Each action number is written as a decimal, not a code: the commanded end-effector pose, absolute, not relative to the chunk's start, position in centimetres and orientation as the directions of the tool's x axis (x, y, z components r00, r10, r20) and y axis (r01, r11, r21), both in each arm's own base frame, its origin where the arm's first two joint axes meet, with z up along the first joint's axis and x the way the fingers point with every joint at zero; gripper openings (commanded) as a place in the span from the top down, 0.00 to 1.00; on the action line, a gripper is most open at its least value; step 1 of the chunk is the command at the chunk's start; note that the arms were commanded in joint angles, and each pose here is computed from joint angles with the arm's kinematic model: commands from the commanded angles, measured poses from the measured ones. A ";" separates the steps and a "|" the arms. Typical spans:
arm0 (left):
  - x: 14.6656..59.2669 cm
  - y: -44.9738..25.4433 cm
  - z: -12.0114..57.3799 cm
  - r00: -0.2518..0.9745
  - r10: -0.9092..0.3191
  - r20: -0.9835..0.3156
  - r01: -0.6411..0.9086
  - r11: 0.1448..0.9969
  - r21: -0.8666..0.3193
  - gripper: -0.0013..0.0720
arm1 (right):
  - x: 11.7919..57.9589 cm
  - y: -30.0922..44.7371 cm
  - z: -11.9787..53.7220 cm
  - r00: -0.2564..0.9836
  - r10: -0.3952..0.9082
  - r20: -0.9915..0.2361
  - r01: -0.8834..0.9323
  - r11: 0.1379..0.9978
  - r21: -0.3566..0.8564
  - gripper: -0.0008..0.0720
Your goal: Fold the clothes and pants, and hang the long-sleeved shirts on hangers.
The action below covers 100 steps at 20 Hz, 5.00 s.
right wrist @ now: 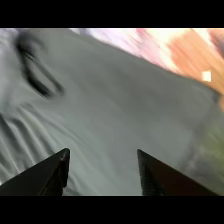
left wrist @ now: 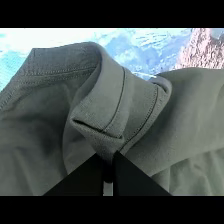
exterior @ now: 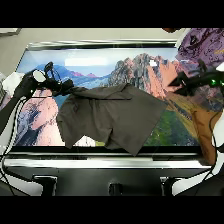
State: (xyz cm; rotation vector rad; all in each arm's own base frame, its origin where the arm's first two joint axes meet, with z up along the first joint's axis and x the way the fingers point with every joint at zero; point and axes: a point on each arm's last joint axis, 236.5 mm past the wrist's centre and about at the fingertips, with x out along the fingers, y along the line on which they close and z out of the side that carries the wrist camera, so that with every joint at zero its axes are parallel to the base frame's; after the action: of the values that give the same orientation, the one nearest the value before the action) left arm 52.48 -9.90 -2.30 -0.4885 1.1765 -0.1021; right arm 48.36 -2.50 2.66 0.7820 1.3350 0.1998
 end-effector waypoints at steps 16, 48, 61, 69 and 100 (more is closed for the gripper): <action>52.3 -9.9 -2.4 0.386 -0.328 -0.863 -0.175 0.892 -0.417 0.95 | 44.5 1.6 -11.6 0.133 0.482 -0.866 0.411 0.768 0.491 0.82; 38.4 2.9 0.1 0.244 -0.322 -0.915 -0.419 0.815 -0.399 0.01 | 42.9 -15.9 6.4 0.403 0.398 -0.824 0.459 0.692 0.558 0.41; 33.6 -8.6 -10.0 0.242 -0.549 -0.800 -0.418 0.685 -0.597 0.01 | 37.0 -2.8 3.2 0.352 0.522 -0.777 0.364 0.689 0.627 0.42; 34.1 -8.7 -11.9 0.238 -0.532 -0.813 -0.442 0.685 -0.578 0.76 | 33.8 -1.5 2.2 0.201 0.524 -0.827 0.353 0.749 0.561 0.41; 33.7 -9.4 -11.3 0.224 -0.561 -0.797 -0.436 0.674 -0.597 0.95 | 33.6 6.5 -10.4 0.298 0.523 -0.799 0.399 0.692 0.602 0.94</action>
State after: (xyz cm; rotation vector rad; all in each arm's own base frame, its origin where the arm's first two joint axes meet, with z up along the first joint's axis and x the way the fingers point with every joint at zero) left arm 33.53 -9.42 -11.51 -0.9136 1.4089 -0.0971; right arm 33.52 6.05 -10.73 0.8756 1.3156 0.0800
